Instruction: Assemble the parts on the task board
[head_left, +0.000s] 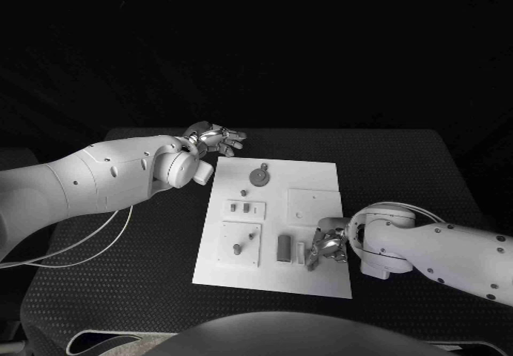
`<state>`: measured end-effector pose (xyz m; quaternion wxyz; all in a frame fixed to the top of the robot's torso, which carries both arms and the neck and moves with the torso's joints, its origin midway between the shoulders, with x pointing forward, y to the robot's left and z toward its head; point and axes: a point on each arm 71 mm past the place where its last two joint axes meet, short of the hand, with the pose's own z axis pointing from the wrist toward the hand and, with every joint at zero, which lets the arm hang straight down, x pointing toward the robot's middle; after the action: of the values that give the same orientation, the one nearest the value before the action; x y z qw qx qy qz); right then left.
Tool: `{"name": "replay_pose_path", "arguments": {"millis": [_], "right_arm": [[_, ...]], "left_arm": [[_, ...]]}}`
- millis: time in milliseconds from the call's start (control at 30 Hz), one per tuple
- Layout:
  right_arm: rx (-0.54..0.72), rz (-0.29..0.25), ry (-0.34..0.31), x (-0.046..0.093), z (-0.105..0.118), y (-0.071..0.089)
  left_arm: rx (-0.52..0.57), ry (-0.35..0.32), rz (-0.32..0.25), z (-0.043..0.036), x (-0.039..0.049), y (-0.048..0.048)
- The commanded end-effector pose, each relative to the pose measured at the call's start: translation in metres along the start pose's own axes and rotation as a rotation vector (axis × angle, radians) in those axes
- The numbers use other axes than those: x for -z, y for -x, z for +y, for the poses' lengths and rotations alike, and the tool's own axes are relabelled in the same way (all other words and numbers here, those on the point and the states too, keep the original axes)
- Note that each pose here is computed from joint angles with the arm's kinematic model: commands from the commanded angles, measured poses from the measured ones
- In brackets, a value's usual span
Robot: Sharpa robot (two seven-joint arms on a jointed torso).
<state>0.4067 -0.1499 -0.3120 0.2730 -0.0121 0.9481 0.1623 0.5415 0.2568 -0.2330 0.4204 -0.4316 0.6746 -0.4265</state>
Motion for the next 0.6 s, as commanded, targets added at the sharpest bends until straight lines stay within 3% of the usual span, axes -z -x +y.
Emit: {"name": "replay_pose_path", "arguments": {"millis": [33, 300, 600], "right_arm": [[0.032, 0.026, -0.075, -0.003, -0.015, -0.007], [0.038, 0.008, -0.087, -0.003, -0.017, -0.005], [0.292, -0.142, -0.099, 0.004, -0.006, 0.0]], "left_arm": [[-0.003, -0.006, 0.016, -0.0012, -0.0001, -0.0021], [-0.005, -0.006, 0.017, -0.0011, -0.0001, -0.002], [-0.005, -0.005, 0.016, -0.0009, 0.0001, -0.0015]]}}
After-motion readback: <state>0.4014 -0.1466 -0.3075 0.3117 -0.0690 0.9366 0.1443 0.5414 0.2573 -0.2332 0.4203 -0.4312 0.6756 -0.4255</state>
